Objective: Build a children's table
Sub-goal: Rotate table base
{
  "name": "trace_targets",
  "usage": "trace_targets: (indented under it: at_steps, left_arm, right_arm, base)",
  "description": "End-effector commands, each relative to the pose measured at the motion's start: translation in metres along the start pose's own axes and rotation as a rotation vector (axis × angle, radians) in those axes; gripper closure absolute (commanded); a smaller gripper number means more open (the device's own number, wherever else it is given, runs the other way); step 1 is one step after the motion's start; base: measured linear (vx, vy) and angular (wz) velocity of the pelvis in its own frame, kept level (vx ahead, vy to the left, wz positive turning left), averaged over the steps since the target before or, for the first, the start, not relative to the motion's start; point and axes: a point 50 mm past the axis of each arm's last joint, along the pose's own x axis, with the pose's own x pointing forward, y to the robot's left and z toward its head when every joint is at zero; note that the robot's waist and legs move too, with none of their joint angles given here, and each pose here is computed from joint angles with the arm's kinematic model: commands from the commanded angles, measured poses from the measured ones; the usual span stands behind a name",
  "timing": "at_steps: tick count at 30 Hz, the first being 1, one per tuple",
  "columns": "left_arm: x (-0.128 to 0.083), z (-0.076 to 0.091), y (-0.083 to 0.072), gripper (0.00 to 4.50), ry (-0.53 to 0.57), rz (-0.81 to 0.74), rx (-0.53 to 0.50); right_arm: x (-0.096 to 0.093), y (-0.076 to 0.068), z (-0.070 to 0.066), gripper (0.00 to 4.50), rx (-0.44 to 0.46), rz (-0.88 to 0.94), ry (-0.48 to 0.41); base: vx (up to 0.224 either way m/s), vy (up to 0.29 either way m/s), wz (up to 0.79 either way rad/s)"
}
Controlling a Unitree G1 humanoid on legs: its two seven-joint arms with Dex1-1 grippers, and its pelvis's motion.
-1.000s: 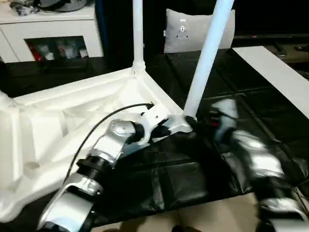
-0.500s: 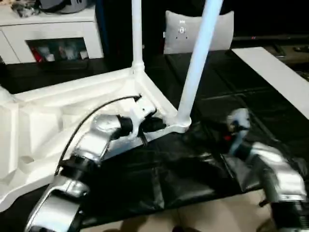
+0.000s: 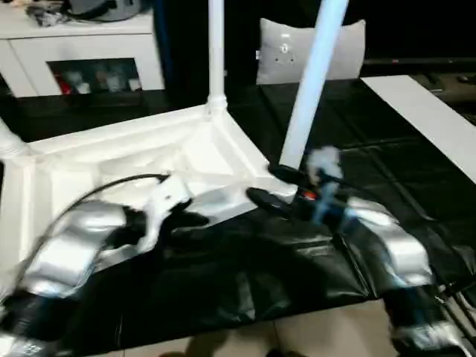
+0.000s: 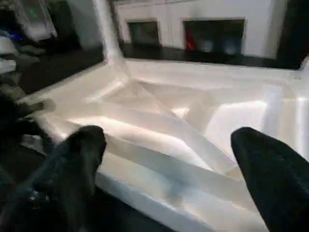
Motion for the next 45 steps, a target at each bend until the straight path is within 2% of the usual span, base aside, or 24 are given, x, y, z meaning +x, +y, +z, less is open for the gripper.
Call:
trace_targets:
  at_steps: [1,5,8,10,12,15,21,22,26,34,37,40,41,45]
  left_arm:
    - [0.001,-0.001,-0.01,2.16,0.03,-0.03,-0.013]
    - [0.002,-0.006,-0.015,1.83,0.071,-0.02,-0.035]
    - [0.004,-0.013,-0.011,1.66,0.12,0.046,-0.036]
    - [0.003,-0.017,0.0,1.66,0.153,0.163,-0.021]
    - [0.002,-0.018,0.002,1.66,0.162,0.19,-0.013]
    - [-0.001,-0.015,0.007,1.66,0.153,0.245,0.01]
    - [0.001,-0.013,0.016,1.66,0.133,0.32,0.022]
    - [0.002,-0.013,0.018,1.66,0.127,0.338,0.029]
    - [0.003,-0.012,0.021,1.66,0.116,0.358,0.034]
    - [0.013,-0.013,0.027,1.66,0.033,0.43,0.045]
    - [0.018,-0.009,0.028,1.66,-0.038,0.466,0.034]
    - [0.024,-0.002,0.026,1.66,-0.166,0.53,-0.014]
    - [0.024,-0.002,0.026,1.66,-0.166,0.53,-0.014]
    - [0.029,-0.002,0.015,1.66,-0.358,0.61,-0.12]
  right_arm:
    - [0.01,-0.007,0.001,0.0,-0.047,-0.087,0.028]
    - [0.023,-0.011,0.003,0.0,-0.067,-0.158,0.028]
    - [0.032,-0.019,0.004,0.0,-0.105,-0.295,0.021]
    - [0.034,-0.03,0.004,0.0,-0.099,-0.443,0.012]
    - [0.033,-0.034,0.004,0.0,-0.089,-0.493,0.005]
    - [0.024,-0.051,0.001,0.0,0.013,-0.665,-0.029]
    - [0.002,-0.079,0.006,0.0,0.071,-0.856,-0.092]
    - [-0.008,-0.087,0.01,0.0,0.058,-0.91,-0.1]
    - [-0.02,-0.097,0.014,0.0,0.04,-0.956,-0.104]
    - [-0.067,-0.123,0.017,0.0,-0.013,-1.077,-0.101]
    - [-0.074,-0.125,0.016,0.0,-0.043,-1.075,-0.097]
    - [-0.068,-0.116,0.011,0.0,-0.073,-0.947,-0.103]
    - [-0.068,-0.116,0.011,0.0,-0.073,-0.947,-0.103]
    - [-0.056,-0.097,0.0,0.0,-0.09,-0.707,-0.113]
  base:
    - [0.0,0.0,0.0]
    - [0.0,0.0,0.0]
    - [0.0,0.0,0.0]
    - [0.0,0.0,0.0]
    - [0.0,0.0,0.0]
    - [0.0,0.0,0.0]
    - [0.0,0.0,0.0]
    - [0.0,0.0,0.0]
    - [0.0,0.0,0.0]
    - [0.0,0.0,0.0]
    - [0.0,0.0,0.0]
    - [0.0,0.0,0.0]
    - [0.0,0.0,0.0]
    - [0.0,0.0,0.0]
